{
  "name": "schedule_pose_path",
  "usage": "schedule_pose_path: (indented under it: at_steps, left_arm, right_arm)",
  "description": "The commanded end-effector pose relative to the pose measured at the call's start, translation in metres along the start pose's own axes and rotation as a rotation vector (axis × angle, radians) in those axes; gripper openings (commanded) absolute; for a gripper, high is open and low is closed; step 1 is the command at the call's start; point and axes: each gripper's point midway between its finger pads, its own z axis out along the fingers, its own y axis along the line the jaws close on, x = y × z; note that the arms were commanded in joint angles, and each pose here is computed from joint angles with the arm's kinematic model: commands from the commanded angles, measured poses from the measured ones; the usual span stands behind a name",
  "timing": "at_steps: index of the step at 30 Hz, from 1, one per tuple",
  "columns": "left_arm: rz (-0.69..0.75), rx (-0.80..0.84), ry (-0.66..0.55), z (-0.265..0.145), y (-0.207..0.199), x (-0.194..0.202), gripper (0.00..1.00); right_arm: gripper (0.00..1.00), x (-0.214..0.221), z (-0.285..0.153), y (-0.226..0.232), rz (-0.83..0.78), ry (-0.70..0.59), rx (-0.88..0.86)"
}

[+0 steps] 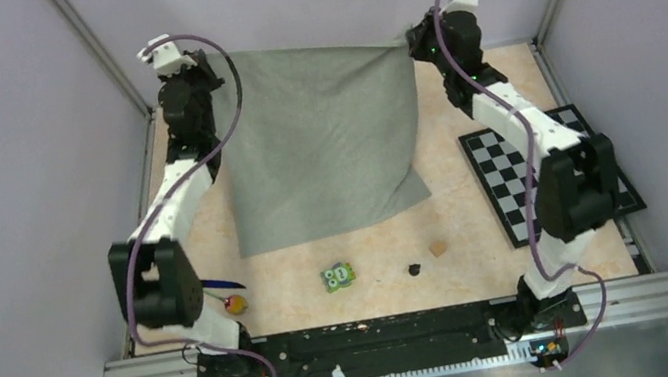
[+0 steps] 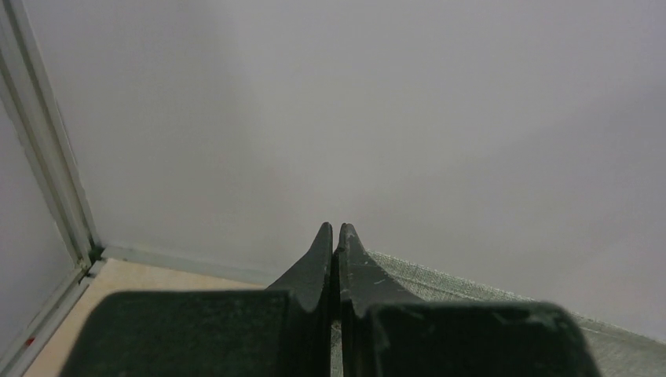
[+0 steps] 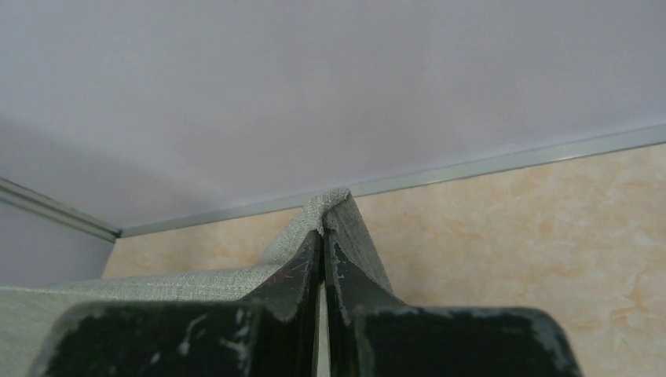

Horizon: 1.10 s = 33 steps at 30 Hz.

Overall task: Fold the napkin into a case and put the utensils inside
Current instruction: Flatten out the napkin at the center of the board, then flatten the napkin at the center of the board.

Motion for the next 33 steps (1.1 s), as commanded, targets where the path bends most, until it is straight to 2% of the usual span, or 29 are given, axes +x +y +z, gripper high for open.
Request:
schedule_pose_path:
  at_steps: [1,2,3,5,6,7,8,10,11,12,14,16,19,24,28,33]
  left_arm:
    - [0.014,-0.087,0.025,0.049,0.039,0.064,0.0]
    - [0.012,-0.106,0.046,0.058,0.047,0.085,0.05]
    - [0.016,-0.122,0.065,0.066,0.055,0.103,0.1]
    - [0.04,-0.228,0.102,0.079,0.081,0.134,0.1]
    - [0.053,-0.315,0.139,0.086,0.097,0.14,0.13]
    - [0.07,-0.407,0.183,0.087,0.112,0.147,0.19]
    - [0.092,-0.486,0.221,0.083,0.126,0.152,0.31]
    - [0.121,-0.508,0.257,0.076,0.131,0.15,0.65]
    - [0.135,-0.49,0.293,0.071,0.129,0.15,0.74]
    - [0.138,-0.494,0.324,0.063,0.128,0.148,0.77]
    - [0.092,-0.484,0.393,0.042,0.123,0.151,0.84]
    - [0.027,-0.454,0.467,0.015,0.113,0.155,0.86]
    - [-0.097,-0.37,0.581,-0.03,0.089,0.161,0.87]
    - [-0.28,-0.102,0.796,-0.109,0.037,0.198,0.88]
    - [-0.367,-0.044,0.933,-0.16,0.023,0.228,0.89]
    - [-0.492,-0.003,1.017,-0.202,0.012,0.262,0.88]
  right_arm:
    - [0.0,0.022,0.066,-0.01,-0.026,-0.032,-0.042]
    - [0.03,0.044,0.085,-0.016,-0.045,0.012,-0.04]
    - [0.17,0.061,0.104,-0.019,-0.059,0.056,-0.04]
    - [0.43,0.095,0.139,-0.032,-0.105,0.18,-0.002]
    - [0.51,0.08,0.153,-0.028,-0.134,0.188,0.034]
    - [0.58,0.086,0.155,-0.035,-0.156,0.242,0.095]
    - [0.64,0.098,0.149,-0.045,-0.17,0.319,0.143]
    - [0.71,0.121,0.129,-0.053,-0.18,0.454,0.167]
    - [0.71,0.131,0.115,-0.056,-0.179,0.523,0.175]
    - [0.71,0.145,0.097,-0.062,-0.185,0.592,0.2]
    - [0.72,0.155,0.069,-0.054,-0.194,0.599,0.165]
    - [0.73,0.147,0.032,-0.039,-0.167,0.58,0.109]
    - [0.7,0.169,-0.01,-0.028,-0.094,0.666,0.043]
    - [0.67,0.21,-0.059,-0.012,-0.065,0.785,-0.055]
    - [0.67,0.227,-0.076,-0.006,-0.024,0.808,-0.111]
    - [0.66,0.257,-0.085,-0.009,-0.014,0.858,-0.125]
